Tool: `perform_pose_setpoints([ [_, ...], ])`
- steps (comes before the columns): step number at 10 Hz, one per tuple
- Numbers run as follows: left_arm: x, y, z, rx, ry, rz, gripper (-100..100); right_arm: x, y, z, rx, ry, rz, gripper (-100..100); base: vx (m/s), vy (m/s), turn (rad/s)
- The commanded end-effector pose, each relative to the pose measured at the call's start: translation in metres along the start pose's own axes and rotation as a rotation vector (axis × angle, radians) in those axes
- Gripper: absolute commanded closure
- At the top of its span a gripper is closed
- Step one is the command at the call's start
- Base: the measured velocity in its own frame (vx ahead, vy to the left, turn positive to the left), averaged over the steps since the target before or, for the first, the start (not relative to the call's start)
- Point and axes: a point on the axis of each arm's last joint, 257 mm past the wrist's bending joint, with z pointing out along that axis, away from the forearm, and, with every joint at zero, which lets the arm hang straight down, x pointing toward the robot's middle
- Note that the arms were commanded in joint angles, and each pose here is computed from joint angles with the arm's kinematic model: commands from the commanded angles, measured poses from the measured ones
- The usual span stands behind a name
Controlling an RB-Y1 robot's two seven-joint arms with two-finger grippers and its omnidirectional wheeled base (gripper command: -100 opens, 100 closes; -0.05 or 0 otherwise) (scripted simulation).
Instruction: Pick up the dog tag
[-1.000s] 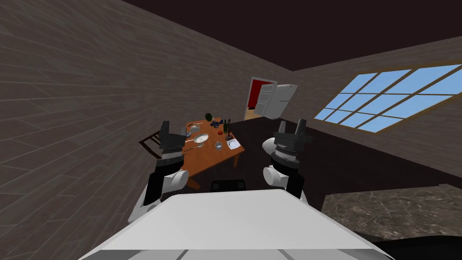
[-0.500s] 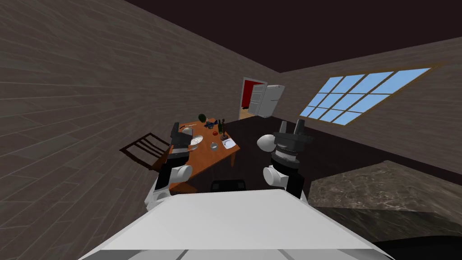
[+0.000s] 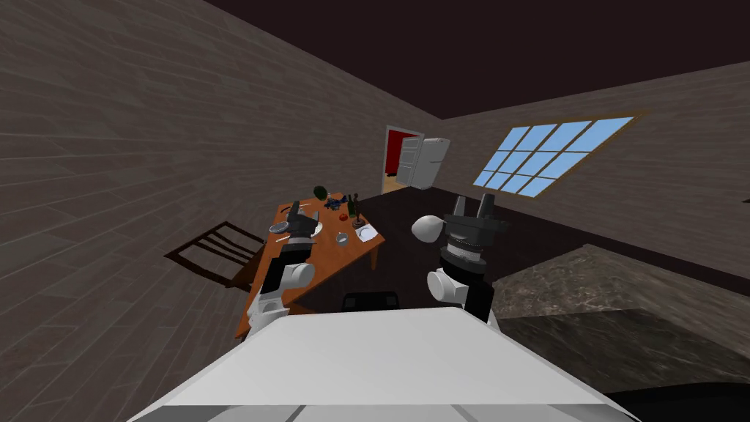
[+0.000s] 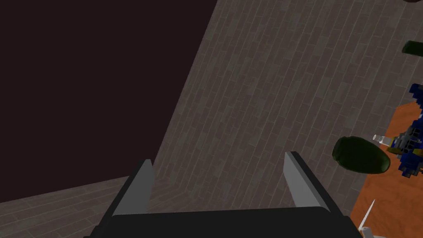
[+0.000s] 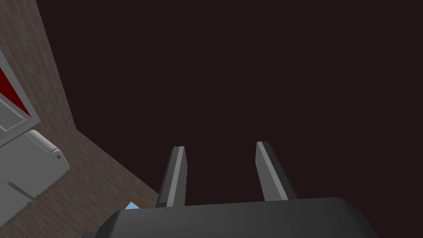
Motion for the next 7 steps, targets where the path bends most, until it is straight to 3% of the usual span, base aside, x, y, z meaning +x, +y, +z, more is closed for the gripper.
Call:
perform_pose_setpoints([
  [1,-0.006,0.018,0.008,-0.042,-0.002,-0.034,-100,0.000,0.000,0.000,0.000,0.000,0.000,0,-0.011,-0.017,-0.245],
  [7,-0.030,0.078,0.016,-0.177,-0.049,-0.140,-100,0.000,0.000,0.000,0.000,0.000,0.000,0,-0.006,-0.011,-0.140],
])
